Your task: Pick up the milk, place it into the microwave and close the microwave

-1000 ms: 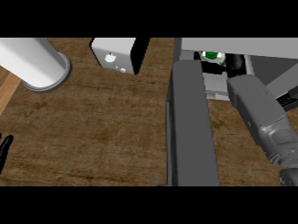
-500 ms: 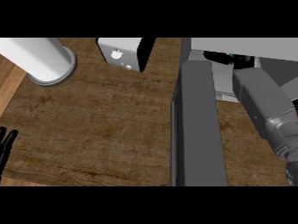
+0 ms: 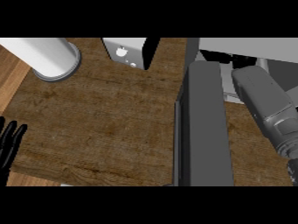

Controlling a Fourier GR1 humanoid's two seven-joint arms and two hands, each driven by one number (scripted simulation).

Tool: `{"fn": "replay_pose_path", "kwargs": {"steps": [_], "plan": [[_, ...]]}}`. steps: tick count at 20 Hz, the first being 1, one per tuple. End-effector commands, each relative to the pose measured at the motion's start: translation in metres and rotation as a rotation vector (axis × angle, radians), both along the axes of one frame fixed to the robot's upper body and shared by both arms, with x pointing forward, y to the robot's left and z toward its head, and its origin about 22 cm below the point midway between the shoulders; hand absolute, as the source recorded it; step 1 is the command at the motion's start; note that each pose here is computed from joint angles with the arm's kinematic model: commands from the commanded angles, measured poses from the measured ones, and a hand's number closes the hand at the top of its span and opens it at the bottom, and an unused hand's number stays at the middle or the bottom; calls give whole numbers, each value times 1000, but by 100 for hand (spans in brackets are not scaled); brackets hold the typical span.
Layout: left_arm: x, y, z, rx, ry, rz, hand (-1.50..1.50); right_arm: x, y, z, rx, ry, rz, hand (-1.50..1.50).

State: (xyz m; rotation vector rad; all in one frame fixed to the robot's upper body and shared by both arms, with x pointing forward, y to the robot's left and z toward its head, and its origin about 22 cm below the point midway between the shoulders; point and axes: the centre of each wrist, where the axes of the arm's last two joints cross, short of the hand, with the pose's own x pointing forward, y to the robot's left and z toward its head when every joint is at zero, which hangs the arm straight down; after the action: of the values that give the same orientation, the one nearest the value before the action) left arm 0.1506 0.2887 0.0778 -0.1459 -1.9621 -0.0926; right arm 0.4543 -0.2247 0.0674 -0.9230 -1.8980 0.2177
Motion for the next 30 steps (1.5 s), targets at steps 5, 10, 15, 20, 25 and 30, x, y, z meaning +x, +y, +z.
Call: {"fn": "replay_pose_path", "kwargs": {"steps": [5, 10, 15, 20, 25, 30], "plan": [[11, -8, 3, 21, -13, -10, -150, 1, 23, -2, 129, 101, 105, -150], [15, -14, -2, 13, -10, -38, -150, -2, 26, -8, 195, 120, 158, -150], [14, -17, -3, 40, 16, -54, -150, -3, 19, -10, 208, 157, 169, -150], [16, -31, -1, 25, -5, -47, -150, -9, -1, -21, 195, 147, 147, -150], [13, -36, -3, 26, 3, -52, -150, -16, -9, -36, 208, 150, 150, -150], [15, -50, 1, 24, -15, -80, -150, -13, -25, -25, 228, 176, 202, -150]]}}
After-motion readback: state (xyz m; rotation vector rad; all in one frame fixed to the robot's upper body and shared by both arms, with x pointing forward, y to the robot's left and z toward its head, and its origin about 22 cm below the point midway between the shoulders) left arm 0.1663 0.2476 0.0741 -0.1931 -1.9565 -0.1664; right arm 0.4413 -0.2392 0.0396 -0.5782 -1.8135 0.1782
